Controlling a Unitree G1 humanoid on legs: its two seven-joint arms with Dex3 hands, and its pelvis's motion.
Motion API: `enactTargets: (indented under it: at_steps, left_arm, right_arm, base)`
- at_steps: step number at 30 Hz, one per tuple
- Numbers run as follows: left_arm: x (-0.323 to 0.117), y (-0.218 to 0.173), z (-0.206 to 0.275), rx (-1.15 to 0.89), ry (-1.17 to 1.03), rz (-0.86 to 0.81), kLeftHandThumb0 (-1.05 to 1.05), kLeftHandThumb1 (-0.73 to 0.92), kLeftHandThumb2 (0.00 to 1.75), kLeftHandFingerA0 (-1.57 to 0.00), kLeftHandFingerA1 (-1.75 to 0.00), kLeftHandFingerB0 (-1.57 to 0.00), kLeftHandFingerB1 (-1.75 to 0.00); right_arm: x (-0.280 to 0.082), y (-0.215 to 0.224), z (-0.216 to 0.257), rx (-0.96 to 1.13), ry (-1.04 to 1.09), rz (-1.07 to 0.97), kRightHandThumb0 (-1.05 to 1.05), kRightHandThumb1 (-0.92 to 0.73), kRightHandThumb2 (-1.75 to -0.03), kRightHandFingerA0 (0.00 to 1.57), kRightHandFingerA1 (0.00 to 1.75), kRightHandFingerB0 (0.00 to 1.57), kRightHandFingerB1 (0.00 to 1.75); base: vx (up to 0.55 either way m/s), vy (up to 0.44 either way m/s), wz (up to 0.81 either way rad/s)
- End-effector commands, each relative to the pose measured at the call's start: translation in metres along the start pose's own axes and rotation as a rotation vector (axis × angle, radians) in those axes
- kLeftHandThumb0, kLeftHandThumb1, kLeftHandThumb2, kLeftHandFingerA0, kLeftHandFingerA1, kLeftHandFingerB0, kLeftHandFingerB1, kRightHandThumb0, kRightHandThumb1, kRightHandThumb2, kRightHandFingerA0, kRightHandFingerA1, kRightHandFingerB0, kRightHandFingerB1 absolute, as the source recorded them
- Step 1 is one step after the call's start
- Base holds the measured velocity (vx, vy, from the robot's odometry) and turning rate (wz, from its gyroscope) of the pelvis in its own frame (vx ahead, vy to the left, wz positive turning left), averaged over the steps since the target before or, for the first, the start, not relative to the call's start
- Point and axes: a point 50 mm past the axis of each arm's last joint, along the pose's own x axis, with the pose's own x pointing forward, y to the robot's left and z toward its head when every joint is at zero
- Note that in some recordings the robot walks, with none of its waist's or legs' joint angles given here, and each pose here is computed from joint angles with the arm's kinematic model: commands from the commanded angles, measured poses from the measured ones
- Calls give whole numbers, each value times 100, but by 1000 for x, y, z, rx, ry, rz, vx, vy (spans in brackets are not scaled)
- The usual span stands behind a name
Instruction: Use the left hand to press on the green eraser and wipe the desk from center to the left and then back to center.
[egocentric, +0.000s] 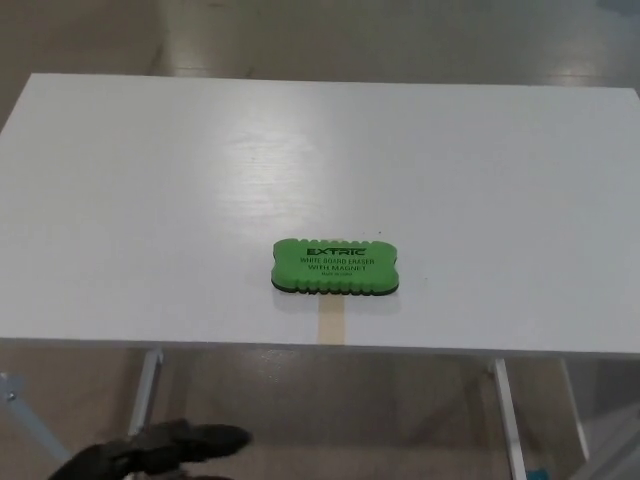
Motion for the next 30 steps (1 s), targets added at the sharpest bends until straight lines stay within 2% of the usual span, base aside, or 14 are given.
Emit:
enactTargets:
  at_steps: [1,11,12,23,27,30]
  left_arm:
    - [15,-39,37,-67,-65,-344,-29,63,59,-56,-40,-53,-36]
    - [54,-46,98,101,-271,-365,-30,65,59,-55,-40,-50,-35]
    - [59,-45,105,128,-298,-341,-30,65,60,-55,-40,-50,-35]
    - [109,-32,154,239,-415,-109,-25,73,62,-55,-39,-45,-34]
    - [128,-28,166,298,-444,-27,-24,79,64,-60,-40,-44,-34]
    - [146,-26,173,371,-455,38,-23,82,65,-68,-42,-51,-36]
  right_arm:
    - [0,-1,-1,-26,-21,13,-39,-56,-85,54,59,45,51]
    - [-2,-1,-5,-15,-18,21,-38,-56,-86,54,61,43,51]
    - [-2,-1,-5,-16,-18,21,-32,-67,-61,60,52,51,37]
    - [0,-1,-1,0,-27,27,-33,-69,-61,61,55,52,37]
    - [0,-1,0,-12,-37,29,-33,-69,-61,60,54,53,37]
    - [-1,-1,0,-4,-44,39,-33,-69,-61,60,54,55,38]
  base:
    - [0,0,0]
    - [0,0,0]
    - [0,0,0]
    - [0,0,0]
    - [0,0,0]
    - [0,0,0]
